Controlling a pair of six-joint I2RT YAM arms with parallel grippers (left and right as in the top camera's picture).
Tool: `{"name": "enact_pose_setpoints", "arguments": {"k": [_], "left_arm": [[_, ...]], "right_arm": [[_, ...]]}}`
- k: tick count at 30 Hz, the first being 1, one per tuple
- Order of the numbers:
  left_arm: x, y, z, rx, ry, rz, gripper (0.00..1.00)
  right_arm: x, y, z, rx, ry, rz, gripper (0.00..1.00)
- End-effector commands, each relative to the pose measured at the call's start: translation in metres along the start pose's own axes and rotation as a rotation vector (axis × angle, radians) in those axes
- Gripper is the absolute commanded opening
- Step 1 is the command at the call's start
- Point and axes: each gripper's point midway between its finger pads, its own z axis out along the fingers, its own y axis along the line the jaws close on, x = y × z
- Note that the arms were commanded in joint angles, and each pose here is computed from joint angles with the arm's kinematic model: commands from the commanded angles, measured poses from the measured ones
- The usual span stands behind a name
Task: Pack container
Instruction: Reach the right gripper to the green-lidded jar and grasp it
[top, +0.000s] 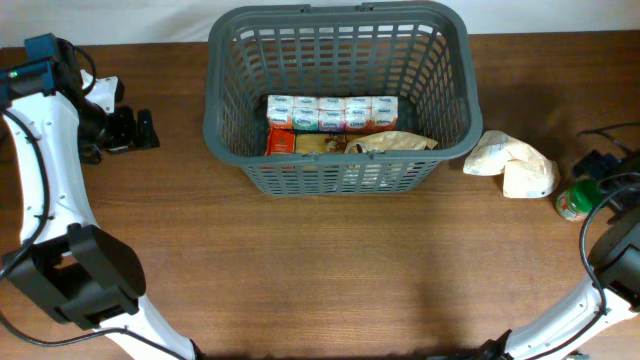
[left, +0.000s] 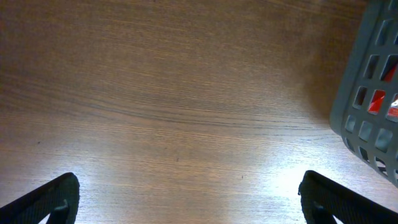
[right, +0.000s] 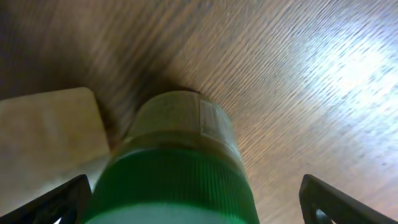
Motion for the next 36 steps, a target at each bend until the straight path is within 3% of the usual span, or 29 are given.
{"name": "enact_pose_setpoints", "arguments": {"k": [1,7,16,20,25,30,33,36], "left_arm": [[0.001,-0.001,0.004,0.012,0.008,-0.016,0.99],[0.001,-0.001,0.004,0.012,0.008,-0.015,0.99],[0.001,-0.001,0.004,0.012,0.008,-0.015,0.99],[0.001,-0.001,0.004,0.012,0.008,-0.016,0.99],[0.001,-0.001,0.004,0.012,0.008,-0.016,0.99],[0.001,-0.001,0.004,0.012,0.008,-0.015,0.99],[0.001,-0.001,0.004,0.012,0.008,-0.016,0.99],[0.001,-0.001,0.004,0.012,0.008,-0.016,0.99]], "right_arm": [[0.004,0.003,0.005,-0.01,0.0,-0.011,0.99],[0.004,0.003,0.018,-0.012,-0.009,-0.007,0.99],[0.014,0.0,0.035,-0.008,0.009,-0.007,0.91],[0.015,0.004,0.035,-0.029,0.015,-0.007,0.83],[0.017,0.01,0.035,-0.066,0.03,-0.006,0.65],[0.02,0.01,0.035,-0.069,0.043,-0.005,0.56],[0.022,0.009,0.034,-0.066,0.05,-0.004,0.44],[0.022,0.009,0.029,-0.068,0.045,-0.005,0.42]]}}
